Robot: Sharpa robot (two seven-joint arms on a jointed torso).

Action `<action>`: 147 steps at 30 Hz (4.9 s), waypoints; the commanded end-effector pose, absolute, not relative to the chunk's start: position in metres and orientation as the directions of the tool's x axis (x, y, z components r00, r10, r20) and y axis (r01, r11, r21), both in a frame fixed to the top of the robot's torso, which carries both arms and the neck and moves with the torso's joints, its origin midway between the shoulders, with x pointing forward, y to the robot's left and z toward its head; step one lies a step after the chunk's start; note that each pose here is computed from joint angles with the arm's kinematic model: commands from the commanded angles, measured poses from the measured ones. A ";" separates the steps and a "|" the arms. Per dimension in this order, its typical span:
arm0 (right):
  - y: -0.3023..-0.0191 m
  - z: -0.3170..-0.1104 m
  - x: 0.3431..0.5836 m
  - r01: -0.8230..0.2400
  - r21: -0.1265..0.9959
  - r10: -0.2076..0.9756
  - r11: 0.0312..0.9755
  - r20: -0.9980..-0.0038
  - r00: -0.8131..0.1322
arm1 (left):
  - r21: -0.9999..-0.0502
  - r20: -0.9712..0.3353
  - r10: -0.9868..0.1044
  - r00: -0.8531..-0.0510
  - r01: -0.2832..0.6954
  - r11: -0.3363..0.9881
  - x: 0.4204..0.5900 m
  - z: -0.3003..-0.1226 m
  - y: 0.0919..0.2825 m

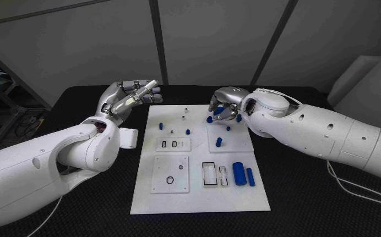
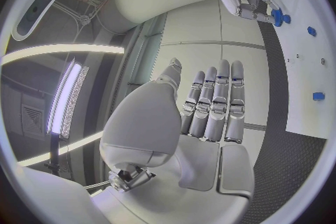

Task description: Assemble the parts on the task board

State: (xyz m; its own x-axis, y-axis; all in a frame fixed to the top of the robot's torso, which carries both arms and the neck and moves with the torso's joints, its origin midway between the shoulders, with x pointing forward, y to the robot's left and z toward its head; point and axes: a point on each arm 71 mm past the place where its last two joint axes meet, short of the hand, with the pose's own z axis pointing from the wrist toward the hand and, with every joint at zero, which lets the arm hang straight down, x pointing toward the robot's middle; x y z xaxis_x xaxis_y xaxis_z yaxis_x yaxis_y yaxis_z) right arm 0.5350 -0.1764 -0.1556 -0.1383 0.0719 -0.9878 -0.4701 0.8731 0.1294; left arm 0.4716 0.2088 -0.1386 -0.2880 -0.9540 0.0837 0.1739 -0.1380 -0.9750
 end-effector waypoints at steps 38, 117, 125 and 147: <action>-0.164 -0.161 0.540 -0.490 0.104 0.024 0.865 -0.986 -0.167 | -0.975 0.078 -0.950 -0.301 0.177 -0.136 0.469 -0.136 0.211; -0.095 -0.156 0.564 -0.483 0.190 0.208 0.855 -0.978 -0.017 | -0.977 0.080 -0.950 -0.301 0.168 -0.135 0.471 -0.137 0.211; -0.091 -0.159 0.565 -0.471 0.190 0.195 0.862 -0.980 -0.039 | -0.977 0.080 -0.950 -0.302 0.166 -0.134 0.471 -0.137 0.211; -0.091 -0.152 0.561 -0.481 0.196 0.224 0.854 -0.975 0.001 | -0.977 0.079 -0.950 -0.303 0.164 -0.134 0.471 -0.136 0.213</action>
State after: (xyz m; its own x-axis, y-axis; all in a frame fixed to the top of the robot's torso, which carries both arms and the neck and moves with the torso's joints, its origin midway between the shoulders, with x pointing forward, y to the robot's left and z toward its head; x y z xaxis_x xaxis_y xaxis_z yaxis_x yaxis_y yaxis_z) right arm 0.5614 -0.0906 -0.1568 -0.0295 0.2047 -0.9784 -0.4785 0.8565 0.1936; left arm 0.4715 0.2144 -0.1382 -0.2866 -0.9547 0.0803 0.1558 -0.1291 -0.9793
